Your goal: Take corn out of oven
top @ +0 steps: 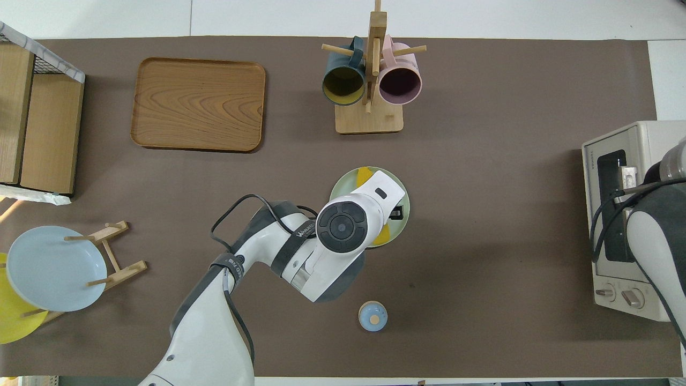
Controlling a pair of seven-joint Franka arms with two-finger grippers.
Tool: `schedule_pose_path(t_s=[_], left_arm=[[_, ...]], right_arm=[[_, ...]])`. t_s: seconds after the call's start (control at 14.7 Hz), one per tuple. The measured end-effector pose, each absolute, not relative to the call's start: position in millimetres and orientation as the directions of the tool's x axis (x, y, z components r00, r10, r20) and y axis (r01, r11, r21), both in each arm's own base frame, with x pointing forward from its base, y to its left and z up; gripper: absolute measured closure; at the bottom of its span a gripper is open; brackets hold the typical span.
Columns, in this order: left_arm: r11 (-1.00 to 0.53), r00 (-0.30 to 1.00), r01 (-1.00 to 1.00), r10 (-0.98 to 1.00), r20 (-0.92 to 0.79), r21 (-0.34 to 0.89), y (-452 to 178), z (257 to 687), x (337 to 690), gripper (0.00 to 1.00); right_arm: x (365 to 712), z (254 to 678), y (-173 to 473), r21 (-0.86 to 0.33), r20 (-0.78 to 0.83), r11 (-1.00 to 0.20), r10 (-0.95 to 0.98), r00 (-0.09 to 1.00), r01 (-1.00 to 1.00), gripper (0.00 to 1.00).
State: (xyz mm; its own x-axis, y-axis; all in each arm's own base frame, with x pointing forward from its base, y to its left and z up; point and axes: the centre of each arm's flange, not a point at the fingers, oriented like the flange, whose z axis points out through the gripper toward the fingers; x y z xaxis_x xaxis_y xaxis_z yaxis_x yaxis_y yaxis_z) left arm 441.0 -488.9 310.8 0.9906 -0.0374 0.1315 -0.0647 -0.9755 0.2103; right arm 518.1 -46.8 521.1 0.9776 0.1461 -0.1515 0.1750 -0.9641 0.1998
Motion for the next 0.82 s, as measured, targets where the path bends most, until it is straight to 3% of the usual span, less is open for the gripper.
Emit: schedule_pose_path(t_s=[0.07, 0.14, 0.2, 0.27, 0.34, 0.41, 0.61, 0.68, 0.82], left_arm=[[-0.976, 0.991, -0.064, -0.037, 0.13, 0.21, -490, 310, 440, 0.11], [-0.976, 0.991, -0.063, -0.036, 0.129, 0.21, -491, 310, 439, 0.19], [-0.976, 0.991, -0.059, -0.032, 0.128, 0.208, -492, 310, 437, 0.31], [-0.977, 0.991, -0.053, -0.027, 0.129, 0.207, -491, 310, 438, 0.43], [-0.978, 0.992, -0.048, -0.022, 0.128, 0.205, -491, 311, 438, 0.47], [-0.979, 0.992, -0.044, -0.019, 0.125, 0.2, -490, 311, 439, 0.47], [-0.986, 0.994, -0.018, 0.0, 0.109, 0.168, -478, 313, 451, 0.47], [-0.987, 0.994, -0.004, 0.014, 0.107, 0.16, -471, 318, 459, 0.47], [-0.988, 0.994, 0.04, 0.056, 0.099, 0.152, -446, 344, 483, 0.47]], right_arm=[[519, 530, -39, 0.18, -0.137, -0.968, 0.153, 0.979, 0.176, 0.99], [521, 536, -31, 0.15, -0.119, -0.973, 0.157, 0.98, 0.174, 0.99], [523, 542, -22, 0.114, -0.098, -0.979, 0.158, 0.983, 0.169, 0.99], [525, 547, -13, 0.094, -0.081, -0.983, 0.153, 0.985, 0.16, 0.93], [527, 553, -3, 0.083, -0.066, -0.986, 0.141, 0.988, 0.146, 0.83], [528, 556, 2, 0.08, -0.063, -0.987, 0.132, 0.989, 0.137, 0.83], [530, 570, 4, 0.041, -0.081, -0.992, 0.115, 0.99, 0.118, 0.59], [531, 575, 2, 0.032, -0.087, -0.993, 0.109, 0.99, 0.112, 0.44], [536, 581, 0, 0.021, -0.087, -0.994, 0.103, 0.991, 0.105, 0.24]])
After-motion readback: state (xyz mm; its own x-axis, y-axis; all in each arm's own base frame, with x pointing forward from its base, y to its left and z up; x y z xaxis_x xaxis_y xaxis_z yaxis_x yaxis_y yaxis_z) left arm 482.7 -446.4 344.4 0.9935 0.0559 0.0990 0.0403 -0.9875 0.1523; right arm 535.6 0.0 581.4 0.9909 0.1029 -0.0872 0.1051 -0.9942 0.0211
